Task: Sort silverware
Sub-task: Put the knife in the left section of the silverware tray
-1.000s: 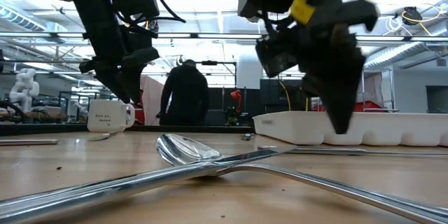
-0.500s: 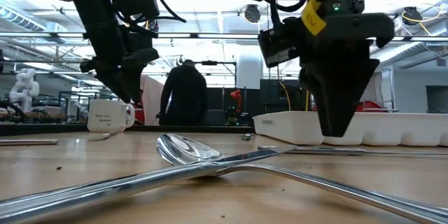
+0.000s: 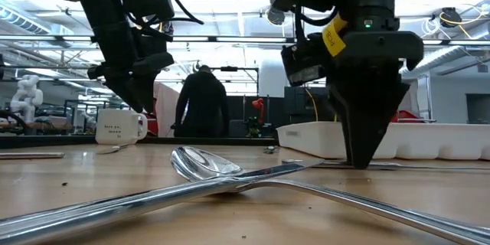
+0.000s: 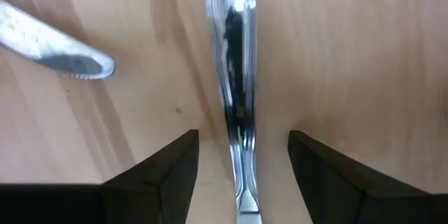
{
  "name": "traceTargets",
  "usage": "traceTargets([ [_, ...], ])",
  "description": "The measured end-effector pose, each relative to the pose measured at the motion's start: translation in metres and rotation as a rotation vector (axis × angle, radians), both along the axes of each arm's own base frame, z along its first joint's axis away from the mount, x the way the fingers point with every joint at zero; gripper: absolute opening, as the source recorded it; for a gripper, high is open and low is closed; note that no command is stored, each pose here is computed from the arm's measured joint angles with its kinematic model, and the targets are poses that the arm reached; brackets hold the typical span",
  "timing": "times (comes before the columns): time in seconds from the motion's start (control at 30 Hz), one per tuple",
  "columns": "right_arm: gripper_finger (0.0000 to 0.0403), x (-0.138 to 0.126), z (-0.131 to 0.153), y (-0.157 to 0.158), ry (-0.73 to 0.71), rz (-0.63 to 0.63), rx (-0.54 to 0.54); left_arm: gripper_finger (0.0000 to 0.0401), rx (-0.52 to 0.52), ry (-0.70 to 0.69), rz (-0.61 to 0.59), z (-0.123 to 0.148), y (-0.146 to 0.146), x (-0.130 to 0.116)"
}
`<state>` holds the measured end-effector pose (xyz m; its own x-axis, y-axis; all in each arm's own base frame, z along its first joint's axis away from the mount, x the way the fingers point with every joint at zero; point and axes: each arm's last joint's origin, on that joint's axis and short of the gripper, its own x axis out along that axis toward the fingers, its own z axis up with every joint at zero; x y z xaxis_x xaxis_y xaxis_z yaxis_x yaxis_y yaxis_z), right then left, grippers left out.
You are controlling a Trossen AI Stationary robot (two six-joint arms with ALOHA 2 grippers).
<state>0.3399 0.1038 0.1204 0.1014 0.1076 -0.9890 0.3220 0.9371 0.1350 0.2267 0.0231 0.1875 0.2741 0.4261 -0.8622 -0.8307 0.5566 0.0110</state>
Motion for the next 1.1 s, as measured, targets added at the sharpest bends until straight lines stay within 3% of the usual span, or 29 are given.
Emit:
traceTargets([
  [0.13,0.0169,-0.009,-0.01,-0.002,0.005,-0.027,0.005,0.0155,0.001,-0.006,0.0,0.0,0.0,0.001],
  [0.37,0.002,-0.009,-0.009,-0.002,0.006,0.064,-0.004,0.0155,0.003,-0.01,0.001,0.0,0.0,0.001],
  [0.6,0.0004,-0.008,-0.006,-0.001,-0.001,0.074,0.004,0.0155,0.003,-0.01,0.001,0.0,0.0,0.001],
  [1.1,0.0,-0.005,0.031,0.002,-0.04,0.012,0.018,0.0155,0.012,-0.01,0.003,0.0,0.0,0.001],
])
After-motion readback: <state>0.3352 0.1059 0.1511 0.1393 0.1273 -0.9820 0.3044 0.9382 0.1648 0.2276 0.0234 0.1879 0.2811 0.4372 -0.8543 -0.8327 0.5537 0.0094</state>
